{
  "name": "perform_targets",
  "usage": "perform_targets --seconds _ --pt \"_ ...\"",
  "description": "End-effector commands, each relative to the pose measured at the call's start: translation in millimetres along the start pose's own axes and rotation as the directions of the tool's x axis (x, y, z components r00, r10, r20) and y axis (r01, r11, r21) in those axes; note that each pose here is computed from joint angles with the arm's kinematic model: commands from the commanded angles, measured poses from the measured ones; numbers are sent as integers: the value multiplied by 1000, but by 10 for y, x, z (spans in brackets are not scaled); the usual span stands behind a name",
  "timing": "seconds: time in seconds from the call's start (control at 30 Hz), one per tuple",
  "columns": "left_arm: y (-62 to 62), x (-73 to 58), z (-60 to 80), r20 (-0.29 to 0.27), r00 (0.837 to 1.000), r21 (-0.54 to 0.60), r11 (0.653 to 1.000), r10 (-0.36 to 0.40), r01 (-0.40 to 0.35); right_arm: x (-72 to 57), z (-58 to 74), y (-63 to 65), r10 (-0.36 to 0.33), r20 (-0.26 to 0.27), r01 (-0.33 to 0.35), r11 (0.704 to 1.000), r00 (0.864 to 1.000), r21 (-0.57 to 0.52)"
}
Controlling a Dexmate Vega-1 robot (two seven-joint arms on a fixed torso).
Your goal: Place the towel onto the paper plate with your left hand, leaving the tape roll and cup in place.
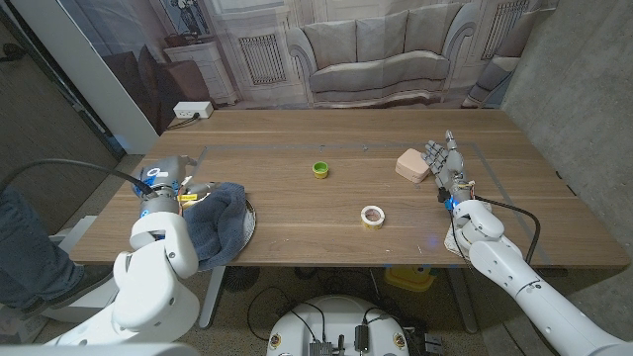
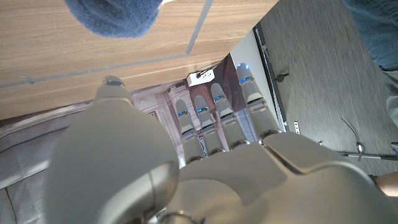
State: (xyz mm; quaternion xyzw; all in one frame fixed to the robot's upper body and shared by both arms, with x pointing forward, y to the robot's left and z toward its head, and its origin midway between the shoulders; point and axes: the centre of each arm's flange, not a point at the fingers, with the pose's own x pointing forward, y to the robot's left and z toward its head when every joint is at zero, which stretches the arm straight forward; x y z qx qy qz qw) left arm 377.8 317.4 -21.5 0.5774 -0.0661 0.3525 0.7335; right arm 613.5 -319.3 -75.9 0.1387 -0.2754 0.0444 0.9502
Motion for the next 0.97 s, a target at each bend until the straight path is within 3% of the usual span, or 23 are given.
perform_targets --seconds 0.03,0.53,0.97 --pt "131 53 21 14 999 1 999 37 -37 -29 21 -13 -9 2 9 1000 1000 -5" --pt "269 52 22 29 997 3 998 70 -70 -69 17 11 -13 2 13 1000 1000 -6" --pt "259 7 -25 25 997 -2 997 78 -78 -124 0 48 -11 -2 11 1000 1000 -11"
